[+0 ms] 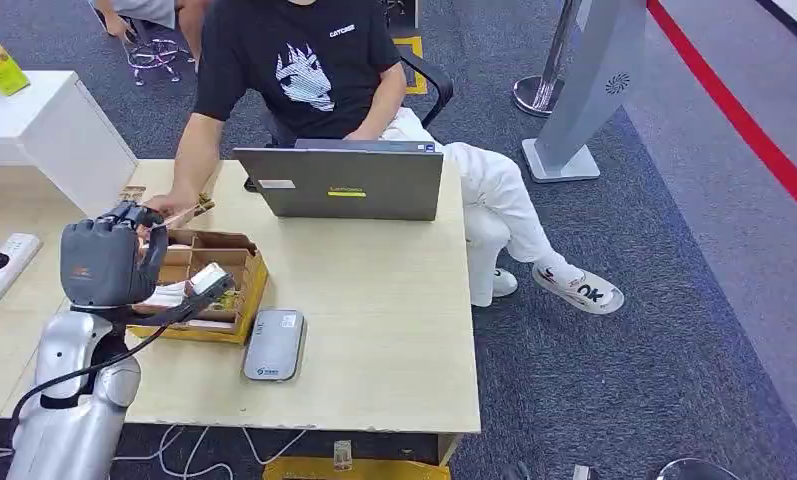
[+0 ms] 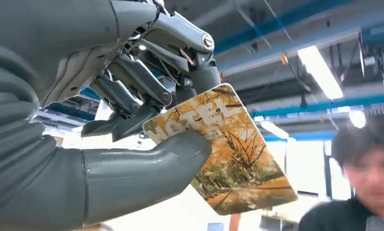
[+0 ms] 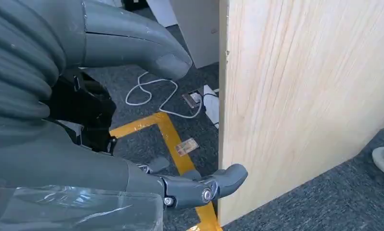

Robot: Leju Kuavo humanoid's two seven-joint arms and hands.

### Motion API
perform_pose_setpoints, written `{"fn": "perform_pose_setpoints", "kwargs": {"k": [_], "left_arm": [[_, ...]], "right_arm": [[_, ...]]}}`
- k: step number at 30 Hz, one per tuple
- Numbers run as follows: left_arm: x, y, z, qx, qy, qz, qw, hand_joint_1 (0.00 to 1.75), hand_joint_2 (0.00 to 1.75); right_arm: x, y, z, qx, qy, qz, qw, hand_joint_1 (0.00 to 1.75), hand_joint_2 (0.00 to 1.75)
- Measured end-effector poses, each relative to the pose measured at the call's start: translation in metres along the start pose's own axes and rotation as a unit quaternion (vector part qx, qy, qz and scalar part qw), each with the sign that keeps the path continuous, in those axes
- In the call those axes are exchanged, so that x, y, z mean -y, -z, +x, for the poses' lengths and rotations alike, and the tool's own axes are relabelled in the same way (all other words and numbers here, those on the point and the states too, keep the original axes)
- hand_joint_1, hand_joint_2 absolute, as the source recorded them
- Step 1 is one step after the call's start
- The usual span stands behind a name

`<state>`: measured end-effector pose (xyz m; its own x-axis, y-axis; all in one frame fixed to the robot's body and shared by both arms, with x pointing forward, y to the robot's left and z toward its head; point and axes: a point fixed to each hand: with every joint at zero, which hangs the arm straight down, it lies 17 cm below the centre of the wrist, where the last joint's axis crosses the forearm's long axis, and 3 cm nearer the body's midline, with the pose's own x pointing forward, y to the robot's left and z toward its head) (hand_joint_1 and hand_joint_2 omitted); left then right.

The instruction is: Pass the card to the sensor for recognition and then transmit it.

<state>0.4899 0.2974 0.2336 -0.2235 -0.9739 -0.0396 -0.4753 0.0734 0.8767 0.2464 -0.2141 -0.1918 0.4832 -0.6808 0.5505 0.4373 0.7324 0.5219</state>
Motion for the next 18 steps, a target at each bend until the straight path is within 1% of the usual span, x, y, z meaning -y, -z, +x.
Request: {"fn": "perform_pose_setpoints", "kwargs": {"k": [5,18], "left_arm": [[-0.012,0.006,0.0,-0.008,-0.002,0.019,1.0,1.75,1.75],[-0.019,0.007,-0.005,-0.021,-0.005,0.032,0.999,1.75,1.75]], "right_arm": [[-0.001,0.0,0.0,0.0,0.0,0.001,1.0,0.0,1.75],[-0.001,0.0,0.0,0.0,0.001,0.001,1.0,0.0,1.75]]}}
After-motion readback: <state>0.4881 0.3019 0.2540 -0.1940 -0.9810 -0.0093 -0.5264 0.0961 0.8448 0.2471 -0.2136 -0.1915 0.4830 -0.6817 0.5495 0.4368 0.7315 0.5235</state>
